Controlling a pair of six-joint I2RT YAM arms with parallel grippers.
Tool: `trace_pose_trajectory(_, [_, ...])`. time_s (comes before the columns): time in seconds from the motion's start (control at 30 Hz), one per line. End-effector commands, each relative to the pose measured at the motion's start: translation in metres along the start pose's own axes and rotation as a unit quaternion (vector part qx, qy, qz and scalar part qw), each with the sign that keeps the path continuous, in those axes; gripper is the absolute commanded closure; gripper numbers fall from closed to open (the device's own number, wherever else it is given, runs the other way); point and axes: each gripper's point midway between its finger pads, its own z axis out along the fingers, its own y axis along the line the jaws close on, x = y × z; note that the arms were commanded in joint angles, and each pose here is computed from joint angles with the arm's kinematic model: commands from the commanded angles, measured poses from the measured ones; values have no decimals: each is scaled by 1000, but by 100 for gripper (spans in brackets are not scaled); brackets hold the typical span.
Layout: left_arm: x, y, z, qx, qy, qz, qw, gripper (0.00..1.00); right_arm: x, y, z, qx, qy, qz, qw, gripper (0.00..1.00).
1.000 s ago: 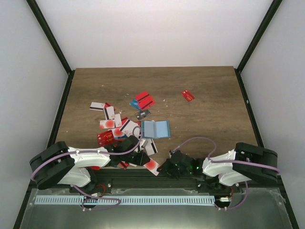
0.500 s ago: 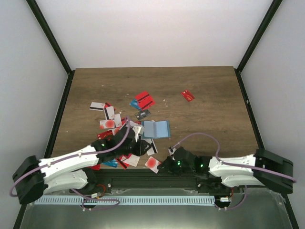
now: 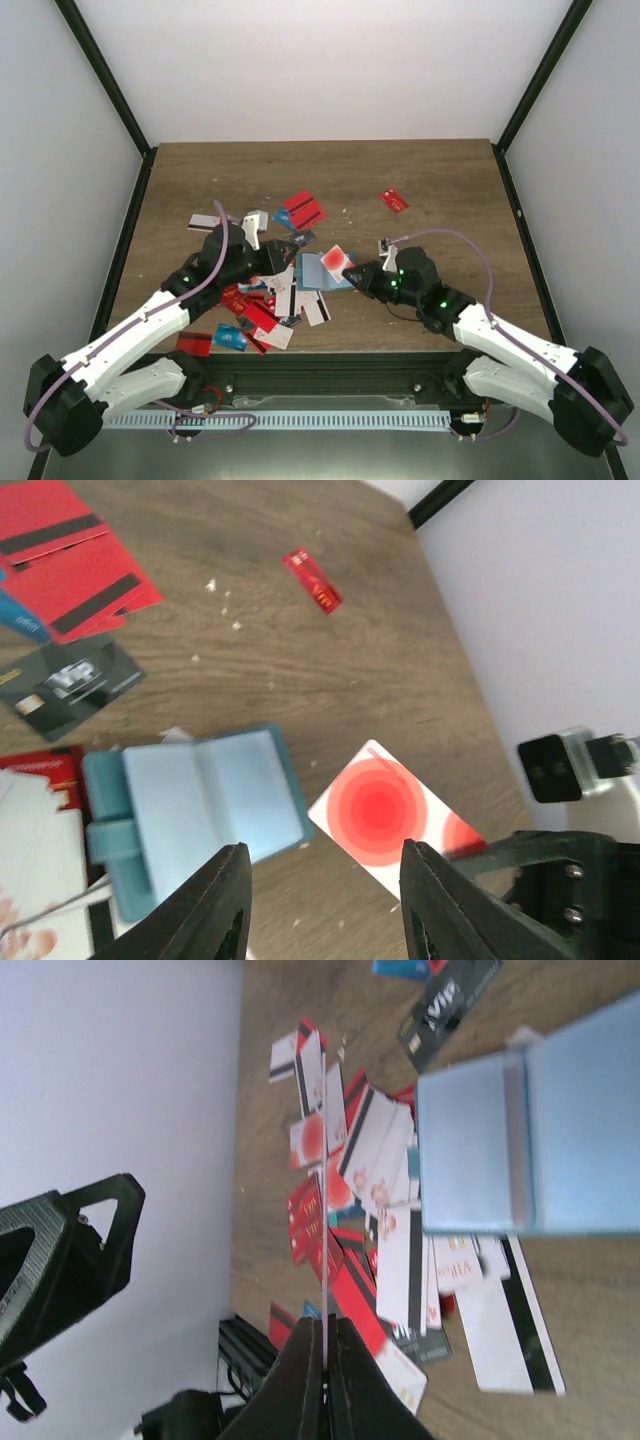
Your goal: Put the credit cards into the card holder
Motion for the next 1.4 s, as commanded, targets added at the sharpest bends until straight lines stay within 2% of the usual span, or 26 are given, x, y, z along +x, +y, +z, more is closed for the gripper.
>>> trace_pose_trajectory(0.0, [-31,-36,4,110,-26,11,994,55,-37,42,3,-78,-31,-32,996,99])
trace_pose_trajectory(0.23, [-54,-68,14,235,-23,-13,972,50,-73,91,9,-159,-60,-64,983,99])
trace_pose_trajectory(0.37, [-65,-77,15,268,-30,-13,963,46,-90,108,0,-192,-85,-70,975,99])
trace_pose_trajectory(0.63, [-73,-90,19,308,-31,-7,951,46,-100,134,-12,-245,-95,-92,961,99])
trace_pose_trajectory(0.73, [-77,-95,19,323,-37,-8,946,54,-97,137,-13,-260,-90,-89,957,99])
trace_pose_trajectory(0.8, [-79,-98,19,332,-38,-11,942,64,-95,138,-13,-270,-83,-89,955,99])
trace_pose_trajectory(0.93, [-83,-102,20,350,-42,-16,936,77,-90,139,-11,-280,-65,-86,954,99])
trace_pose_trajectory(1.0, [-84,-103,21,352,-40,-21,935,94,-88,138,-10,-284,-58,-84,953,99])
trace_pose_trajectory(1.13, [-83,-103,20,351,-38,-24,935,96,-85,134,-10,-276,-55,-90,955,99])
trace_pose_trajectory(1.17, [-82,-102,20,348,-37,-24,937,96,-86,130,-8,-264,-53,-93,959,90])
trace_pose_trajectory(1.23, [-80,-100,19,342,-33,-23,939,96,-93,119,-7,-234,-57,-104,965,66])
trace_pose_trajectory(1.27, [-79,-101,17,342,-29,-21,939,96,-97,112,-8,-218,-58,-109,968,58])
trace_pose_trajectory(1.3, [-76,-100,17,339,-23,-20,940,96,-102,104,-11,-203,-61,-116,970,52])
trace_pose_trajectory(1.37, [-70,-100,16,335,-7,-10,942,96,-110,91,-17,-184,-56,-137,972,48])
